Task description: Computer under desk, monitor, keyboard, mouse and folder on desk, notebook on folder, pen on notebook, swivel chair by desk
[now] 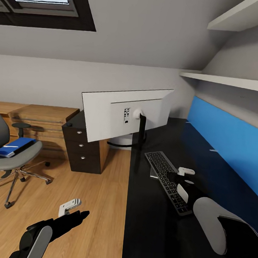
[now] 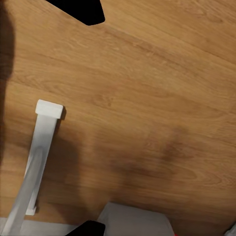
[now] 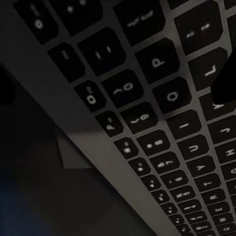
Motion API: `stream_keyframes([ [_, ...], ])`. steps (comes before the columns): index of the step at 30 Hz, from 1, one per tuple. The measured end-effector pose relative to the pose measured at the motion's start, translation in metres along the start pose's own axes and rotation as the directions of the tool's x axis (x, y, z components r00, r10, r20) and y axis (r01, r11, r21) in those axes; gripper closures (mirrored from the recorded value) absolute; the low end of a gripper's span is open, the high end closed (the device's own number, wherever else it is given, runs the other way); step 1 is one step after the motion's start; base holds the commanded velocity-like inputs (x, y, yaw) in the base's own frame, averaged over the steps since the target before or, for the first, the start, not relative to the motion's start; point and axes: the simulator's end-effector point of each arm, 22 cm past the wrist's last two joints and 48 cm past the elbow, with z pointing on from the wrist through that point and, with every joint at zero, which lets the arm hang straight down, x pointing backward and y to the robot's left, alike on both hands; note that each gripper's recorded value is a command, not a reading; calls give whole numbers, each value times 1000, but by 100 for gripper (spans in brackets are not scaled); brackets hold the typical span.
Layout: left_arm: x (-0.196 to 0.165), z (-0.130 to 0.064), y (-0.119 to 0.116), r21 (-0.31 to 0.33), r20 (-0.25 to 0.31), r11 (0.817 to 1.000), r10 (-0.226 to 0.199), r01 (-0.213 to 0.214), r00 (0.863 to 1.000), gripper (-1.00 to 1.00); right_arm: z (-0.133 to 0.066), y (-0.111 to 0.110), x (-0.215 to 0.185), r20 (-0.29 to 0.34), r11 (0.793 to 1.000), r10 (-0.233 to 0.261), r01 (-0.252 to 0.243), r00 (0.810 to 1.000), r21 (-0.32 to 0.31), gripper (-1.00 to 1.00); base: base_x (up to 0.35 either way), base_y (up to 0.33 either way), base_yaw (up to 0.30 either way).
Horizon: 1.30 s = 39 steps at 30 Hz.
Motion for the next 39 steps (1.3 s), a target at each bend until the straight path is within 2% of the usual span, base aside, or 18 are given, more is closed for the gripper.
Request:
stream_keyframes([
  [21,0,0,0,1,0,1000,2,-2,1000,-100,0,-2,-1,2,1000,0,0,1000,3,-100,26,-26,0],
  [33,-6,-3,3,1,13,1000,-12,12,1000,-100,0,-3,-1,3,1000,0,0,1000,4,-100,0,0,0],
  [39,-8,-4,6,-1,19,1000,-21,21,1000,-100,1,-11,-2,1,1000,-1,1,1000,14,-100,0,0,0],
])
